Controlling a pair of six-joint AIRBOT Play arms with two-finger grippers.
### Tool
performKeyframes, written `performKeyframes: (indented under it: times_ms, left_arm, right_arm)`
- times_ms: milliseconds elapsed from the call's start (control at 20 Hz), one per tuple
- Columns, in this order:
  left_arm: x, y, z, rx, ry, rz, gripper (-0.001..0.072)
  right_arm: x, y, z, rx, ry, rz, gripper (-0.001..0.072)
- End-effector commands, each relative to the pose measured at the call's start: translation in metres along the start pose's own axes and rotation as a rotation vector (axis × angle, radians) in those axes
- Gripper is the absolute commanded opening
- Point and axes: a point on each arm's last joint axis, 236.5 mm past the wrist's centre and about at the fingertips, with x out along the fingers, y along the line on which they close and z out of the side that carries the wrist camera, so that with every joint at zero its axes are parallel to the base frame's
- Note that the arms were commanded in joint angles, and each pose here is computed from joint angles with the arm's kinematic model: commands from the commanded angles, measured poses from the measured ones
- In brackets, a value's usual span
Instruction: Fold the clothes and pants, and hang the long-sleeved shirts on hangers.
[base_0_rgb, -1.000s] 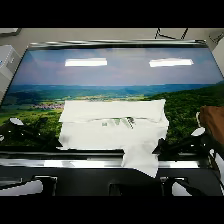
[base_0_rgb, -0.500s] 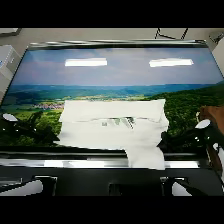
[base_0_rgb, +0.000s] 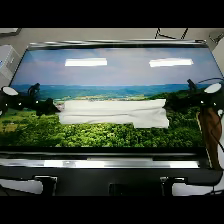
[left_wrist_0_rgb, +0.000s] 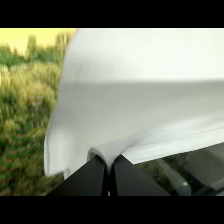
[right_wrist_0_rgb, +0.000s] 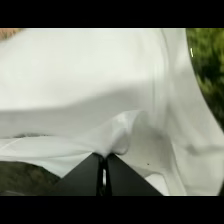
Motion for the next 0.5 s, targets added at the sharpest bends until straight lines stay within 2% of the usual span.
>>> performKeyframes:
  times_ms: [0, 150, 300, 350, 400, 450]
  left_arm:
    - [0.01, -0.013, 0.063, -0.038, -0.067, -0.04, 0.0024]
    - [0.028, 0.0, 0.08, -0.106, -0.055, -0.042, 0.0024]
    - [0.057, 0.008, 0.073, -0.164, 0.008, -0.083, 0.0028]
    - [0.061, 0.004, 0.074, -0.182, 0.016, -0.117, 0.0077]
    - [0.06, 0.0, 0.074, -0.193, 0.02, -0.148, 0.0226]
    - [0.055, 0.0, 0.073, -0.198, 0.023, -0.16, 0.044]
  right_arm:
    - [0.042, 0.012, 0.059, -0.005, -0.081, 0.026, 0.0042]
    - [0.067, 0.006, 0.073, 0.076, -0.089, 0.055, 0.0042]
    - [0.08, 0.001, 0.061, 0.097, -0.022, 0.062, 0.0042]
    - [0.08, 0.002, 0.058, 0.097, -0.009, 0.066, 0.0042]
    - [0.076, 0.007, 0.055, 0.101, 0.001, 0.084, 0.0061]
    - [0.066, 0.013, 0.053, 0.101, 0.009, 0.105, 0.019]
